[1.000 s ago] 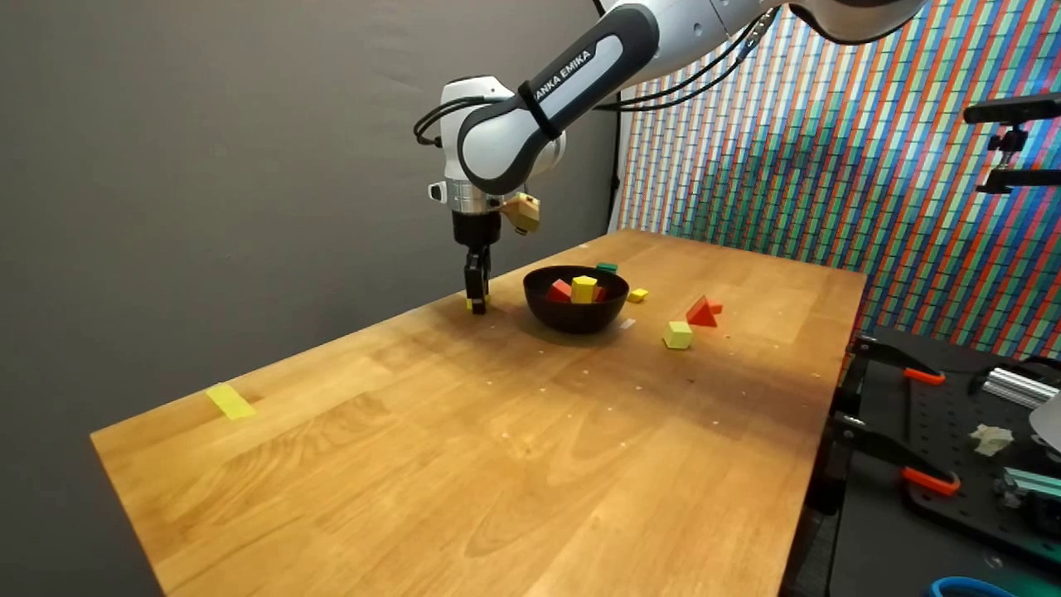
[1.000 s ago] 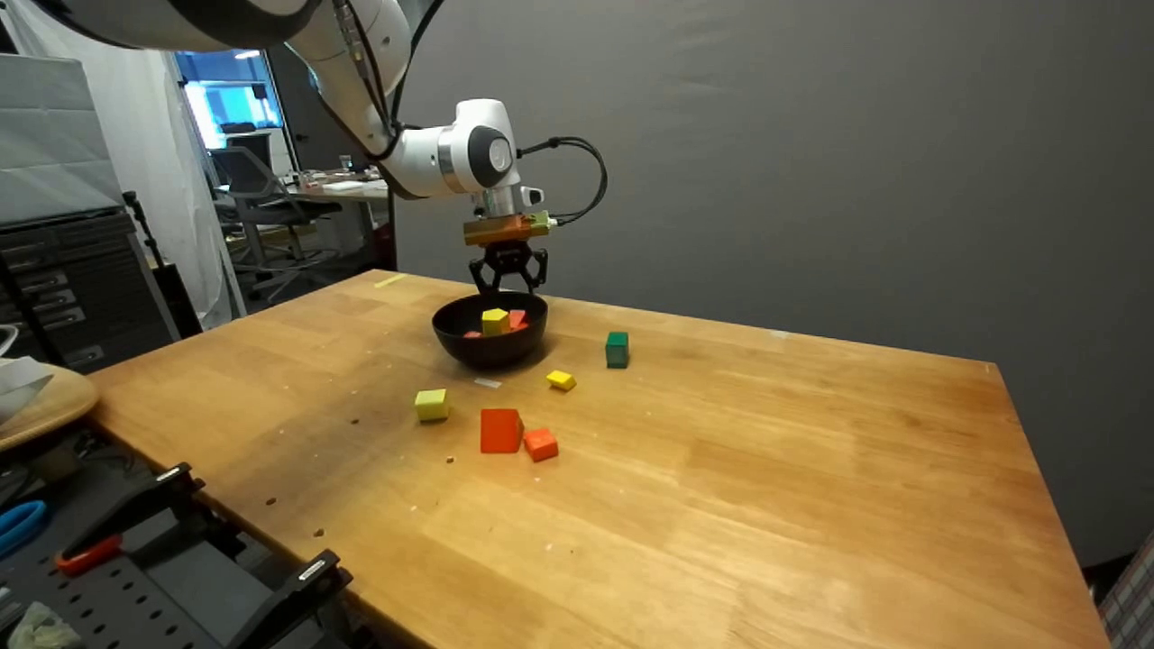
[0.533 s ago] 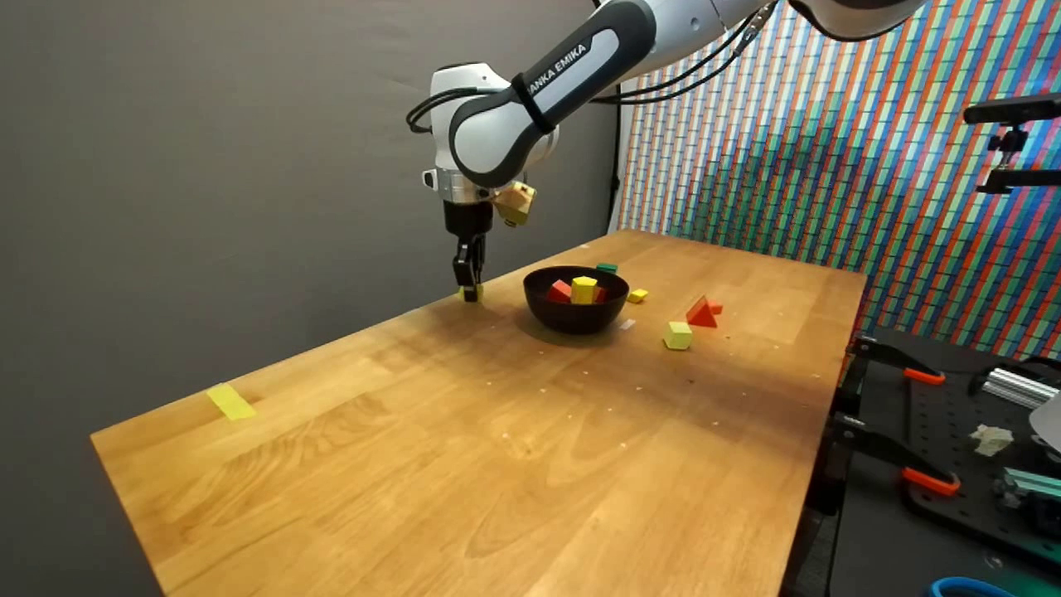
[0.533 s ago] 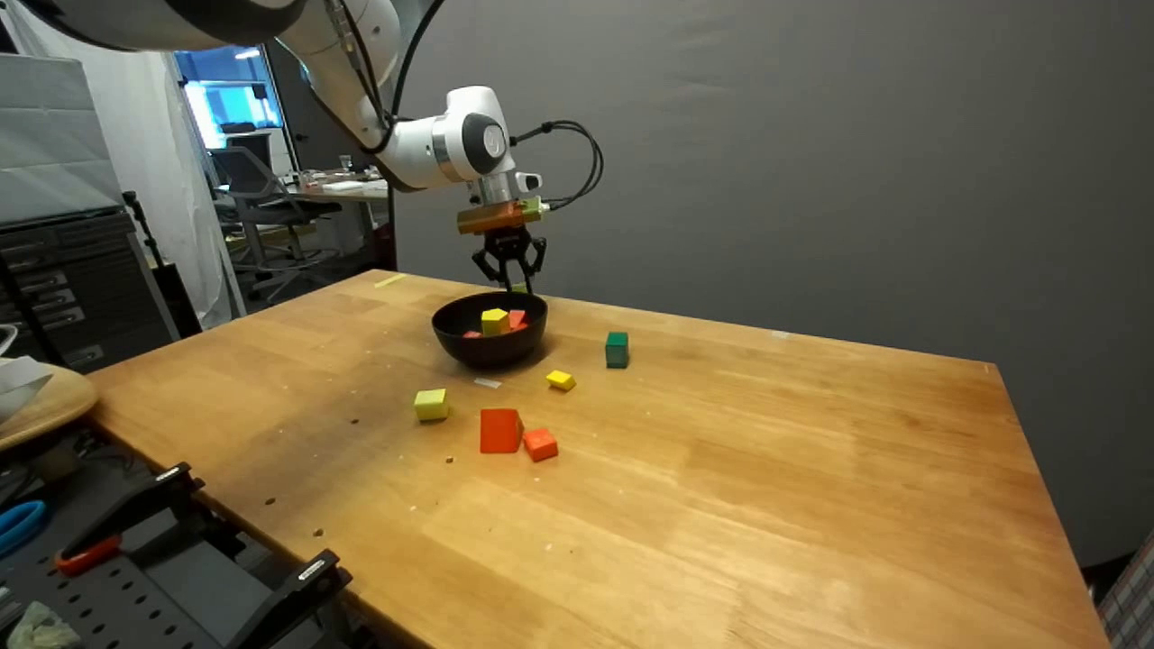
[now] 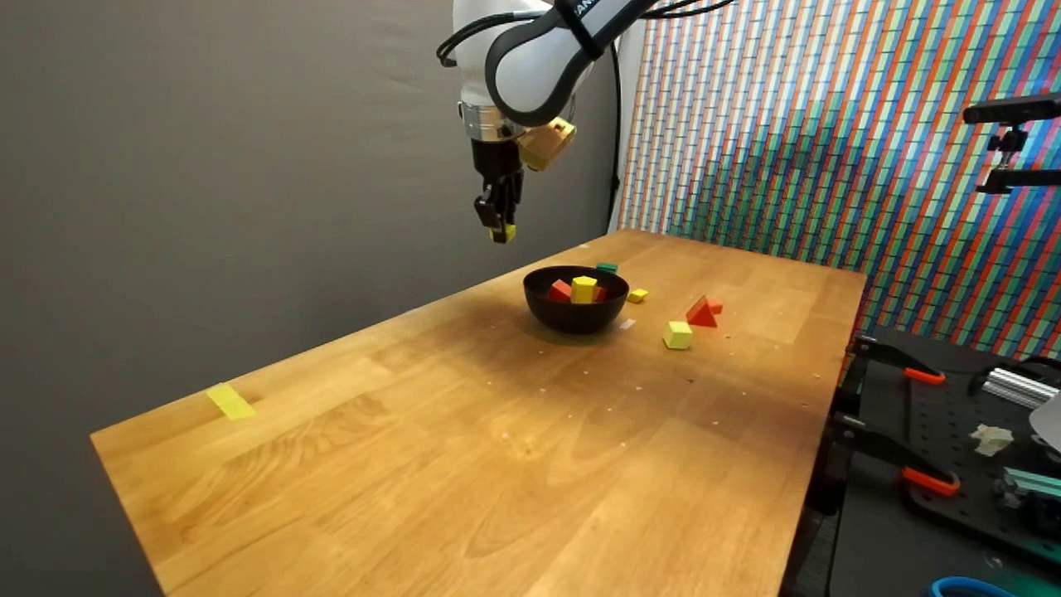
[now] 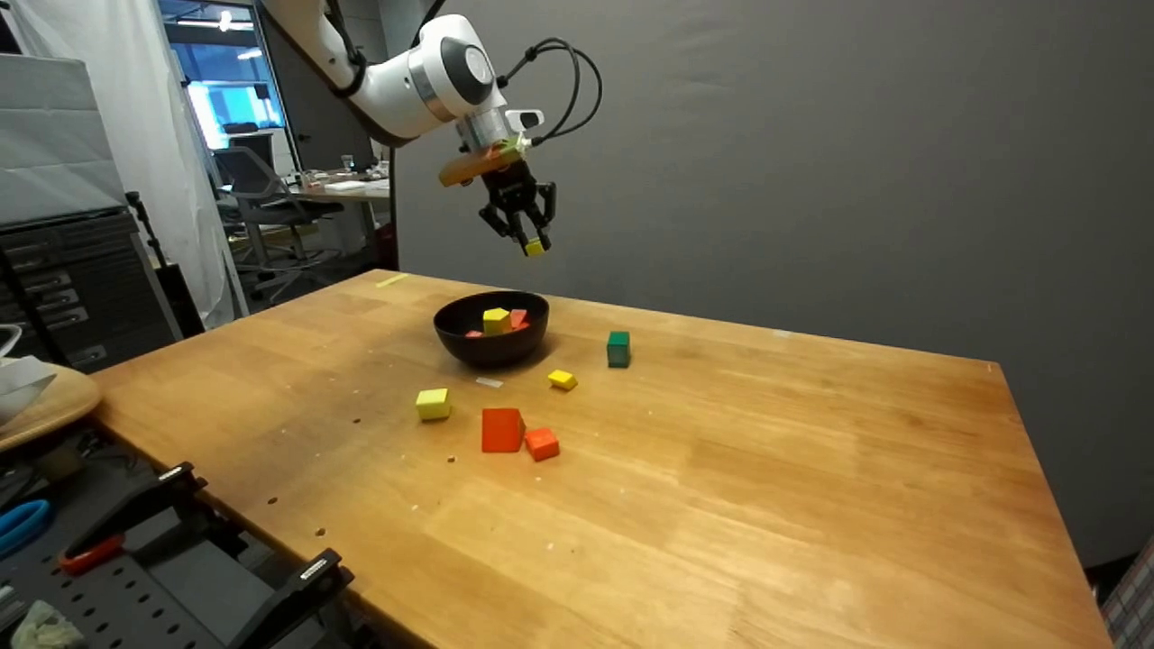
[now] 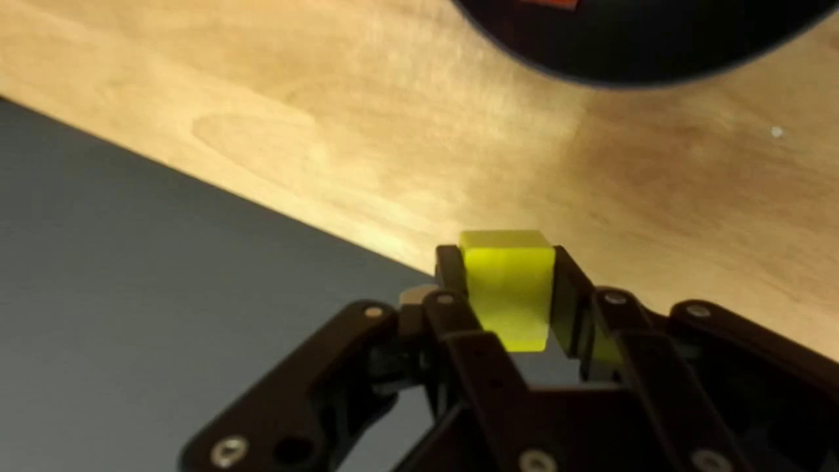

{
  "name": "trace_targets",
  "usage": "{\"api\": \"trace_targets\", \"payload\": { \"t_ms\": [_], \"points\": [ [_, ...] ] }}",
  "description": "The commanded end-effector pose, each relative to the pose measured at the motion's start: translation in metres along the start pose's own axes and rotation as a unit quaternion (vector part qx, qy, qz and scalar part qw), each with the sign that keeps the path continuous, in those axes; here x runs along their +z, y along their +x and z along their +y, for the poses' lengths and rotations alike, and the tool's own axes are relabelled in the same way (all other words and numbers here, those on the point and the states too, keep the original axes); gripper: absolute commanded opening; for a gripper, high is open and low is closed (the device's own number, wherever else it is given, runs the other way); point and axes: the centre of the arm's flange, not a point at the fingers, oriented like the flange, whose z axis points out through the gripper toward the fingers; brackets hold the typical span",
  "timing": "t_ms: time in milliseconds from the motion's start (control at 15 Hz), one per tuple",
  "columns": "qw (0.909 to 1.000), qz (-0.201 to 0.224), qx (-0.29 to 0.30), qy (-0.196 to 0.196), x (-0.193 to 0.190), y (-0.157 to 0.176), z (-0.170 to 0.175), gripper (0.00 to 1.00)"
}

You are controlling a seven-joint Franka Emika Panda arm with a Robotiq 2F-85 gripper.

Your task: Put the colored things in the bowl

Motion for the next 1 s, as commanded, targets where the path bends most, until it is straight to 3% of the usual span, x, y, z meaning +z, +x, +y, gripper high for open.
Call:
{"api": "trace_targets", "payload": {
  "t_ms": [0, 200, 267, 333, 467, 733, 933],
  "points": [
    [0.9973, -0.044, 0.054, 0.025, -0.007, -0.086, 0.005, 0.19],
    [0.9921, -0.077, 0.088, 0.047, 0.010, -0.114, 0.003, 0.20],
    [0.9905, -0.085, 0.095, 0.053, 0.013, -0.124, 0.001, 0.26],
    [0.9892, -0.087, 0.100, 0.061, 0.012, -0.134, -0.001, 0.59],
    [0.9867, -0.090, 0.112, 0.077, 0.006, -0.152, -0.002, 0.65],
    [0.9842, -0.041, 0.139, 0.102, -0.029, -0.185, 0.006, 0.96],
    [0.9746, -0.009, 0.195, 0.110, -0.049, -0.210, 0.026, 1.00]
  ]
}}
